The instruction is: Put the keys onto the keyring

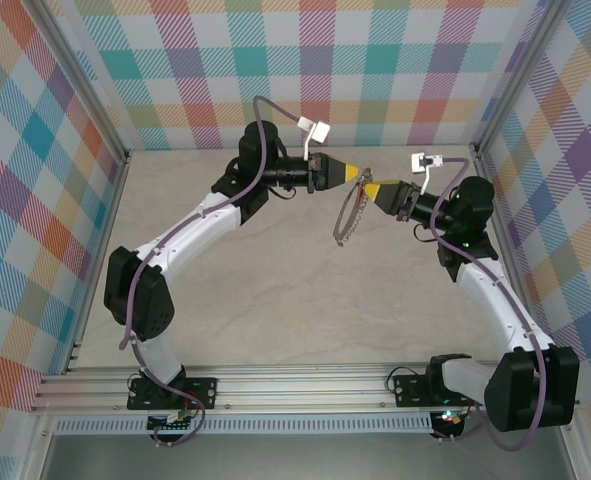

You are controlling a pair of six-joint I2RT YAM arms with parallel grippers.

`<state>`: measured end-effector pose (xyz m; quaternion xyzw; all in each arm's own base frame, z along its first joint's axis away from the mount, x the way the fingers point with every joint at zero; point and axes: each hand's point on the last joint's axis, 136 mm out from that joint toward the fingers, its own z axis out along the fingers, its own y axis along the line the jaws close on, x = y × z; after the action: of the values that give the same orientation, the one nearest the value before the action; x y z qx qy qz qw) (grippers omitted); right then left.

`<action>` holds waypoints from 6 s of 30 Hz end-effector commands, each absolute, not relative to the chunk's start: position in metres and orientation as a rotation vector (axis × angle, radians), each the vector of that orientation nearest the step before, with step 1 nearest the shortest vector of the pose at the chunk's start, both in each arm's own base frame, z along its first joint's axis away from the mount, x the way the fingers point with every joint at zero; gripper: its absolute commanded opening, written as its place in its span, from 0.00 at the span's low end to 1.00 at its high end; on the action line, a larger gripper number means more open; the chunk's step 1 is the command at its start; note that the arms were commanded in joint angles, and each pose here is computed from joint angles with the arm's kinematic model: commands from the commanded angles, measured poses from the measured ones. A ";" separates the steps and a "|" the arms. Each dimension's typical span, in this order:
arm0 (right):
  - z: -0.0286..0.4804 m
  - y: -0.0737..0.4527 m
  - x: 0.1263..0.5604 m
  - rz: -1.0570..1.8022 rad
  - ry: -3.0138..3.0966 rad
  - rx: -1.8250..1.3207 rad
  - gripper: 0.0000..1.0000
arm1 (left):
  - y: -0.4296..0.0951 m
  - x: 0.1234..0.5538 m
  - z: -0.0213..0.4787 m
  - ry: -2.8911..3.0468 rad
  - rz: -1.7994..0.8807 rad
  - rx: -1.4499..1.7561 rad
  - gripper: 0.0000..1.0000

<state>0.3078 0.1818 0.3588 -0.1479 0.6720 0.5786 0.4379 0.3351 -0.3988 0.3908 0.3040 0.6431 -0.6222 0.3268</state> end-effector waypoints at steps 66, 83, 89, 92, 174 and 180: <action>0.330 0.206 0.335 1.065 1.943 -0.074 0.00 | -0.403 0.345 0.395 1.739 -1.444 0.548 0.00; 0.336 0.225 0.338 1.108 1.939 -0.140 0.00 | -0.411 0.343 0.393 1.727 -1.486 0.550 0.00; 0.339 0.225 0.337 1.134 1.936 -0.154 0.05 | -0.410 0.341 0.399 1.684 -1.526 0.541 0.00; 0.342 0.219 0.336 1.137 1.930 -0.140 0.11 | -0.410 0.341 0.402 1.664 -1.545 0.533 0.00; 0.402 0.180 0.328 1.466 1.607 -0.194 0.15 | -0.409 0.333 0.429 1.484 -1.711 0.579 0.00; 0.401 0.181 0.326 1.451 1.615 -0.220 0.00 | -0.413 0.335 0.424 1.495 -1.718 0.587 0.00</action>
<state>0.3311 0.1798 0.3935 -0.0635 0.6655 0.5925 0.4495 0.3439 -0.4087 0.4034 0.2066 0.6191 -0.6602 0.3718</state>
